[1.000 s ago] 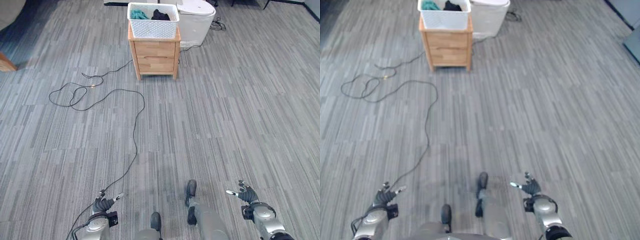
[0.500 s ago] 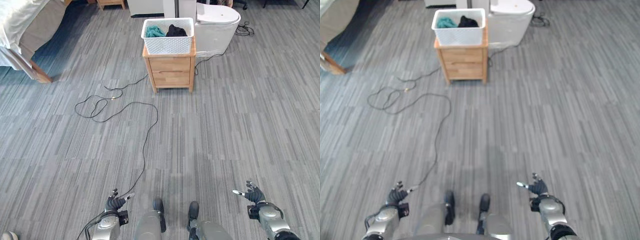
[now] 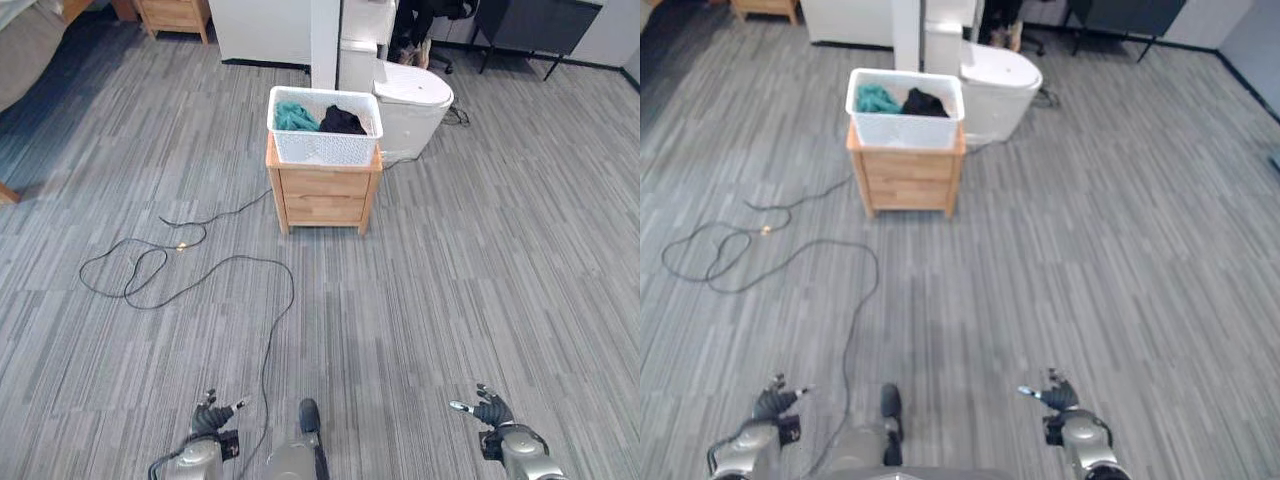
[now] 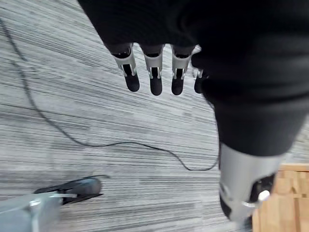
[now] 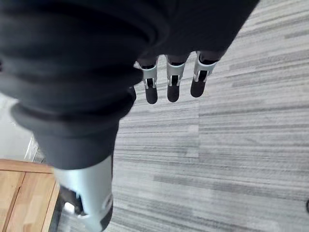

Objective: Grab the laundry basket,head to the washer,open it,put in the laundry and shut it.

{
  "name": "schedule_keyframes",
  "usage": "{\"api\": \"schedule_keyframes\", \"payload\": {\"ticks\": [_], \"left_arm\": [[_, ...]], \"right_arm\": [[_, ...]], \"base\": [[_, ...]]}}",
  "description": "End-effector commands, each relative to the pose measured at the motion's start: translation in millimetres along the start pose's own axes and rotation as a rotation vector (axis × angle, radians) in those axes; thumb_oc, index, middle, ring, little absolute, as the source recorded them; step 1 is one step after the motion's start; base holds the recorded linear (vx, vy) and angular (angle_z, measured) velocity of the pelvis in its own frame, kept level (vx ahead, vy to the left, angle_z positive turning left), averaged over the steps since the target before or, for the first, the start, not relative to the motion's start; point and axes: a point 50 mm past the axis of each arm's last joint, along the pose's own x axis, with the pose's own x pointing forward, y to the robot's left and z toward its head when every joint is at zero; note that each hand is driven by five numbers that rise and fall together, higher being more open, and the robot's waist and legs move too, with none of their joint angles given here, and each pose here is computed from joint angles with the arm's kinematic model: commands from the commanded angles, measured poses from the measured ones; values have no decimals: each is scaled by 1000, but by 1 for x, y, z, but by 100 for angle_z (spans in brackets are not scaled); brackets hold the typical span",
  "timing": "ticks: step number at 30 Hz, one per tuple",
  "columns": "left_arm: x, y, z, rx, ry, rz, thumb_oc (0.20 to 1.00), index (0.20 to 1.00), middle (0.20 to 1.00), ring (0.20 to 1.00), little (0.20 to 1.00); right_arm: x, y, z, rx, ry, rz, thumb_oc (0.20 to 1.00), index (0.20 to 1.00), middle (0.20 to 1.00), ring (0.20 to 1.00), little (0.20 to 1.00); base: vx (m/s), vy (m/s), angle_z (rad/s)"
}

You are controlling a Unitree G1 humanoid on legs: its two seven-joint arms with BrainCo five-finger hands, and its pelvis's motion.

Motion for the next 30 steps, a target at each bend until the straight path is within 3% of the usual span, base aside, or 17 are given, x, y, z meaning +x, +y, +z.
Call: {"api": "schedule_keyframes", "payload": {"ticks": [1,15,21,30], "left_arm": [[0,5,12,47,-65,11,1000,1000,1000,1000,1000],[2,-5,1,63,-13,-5,1000,1000,1000,1000,1000],[0,-14,-2,56,-13,-31,1000,1000,1000,1000,1000],[0,-27,2,69,-25,-80,1000,1000,1000,1000,1000]], "right_arm": [[7,-12,41,-30,-147,-13,1000,1000,1000,1000,1000],[6,-14,38,-37,-142,-17,1000,1000,1000,1000,1000],[2,-28,25,-21,-107,-52,1000,1000,1000,1000,1000],[2,-44,27,-9,-104,-107,1000,1000,1000,1000,1000]], "base": [[298,298,-2],[325,47,17],[400,-159,87],[283,-32,-12]]}}
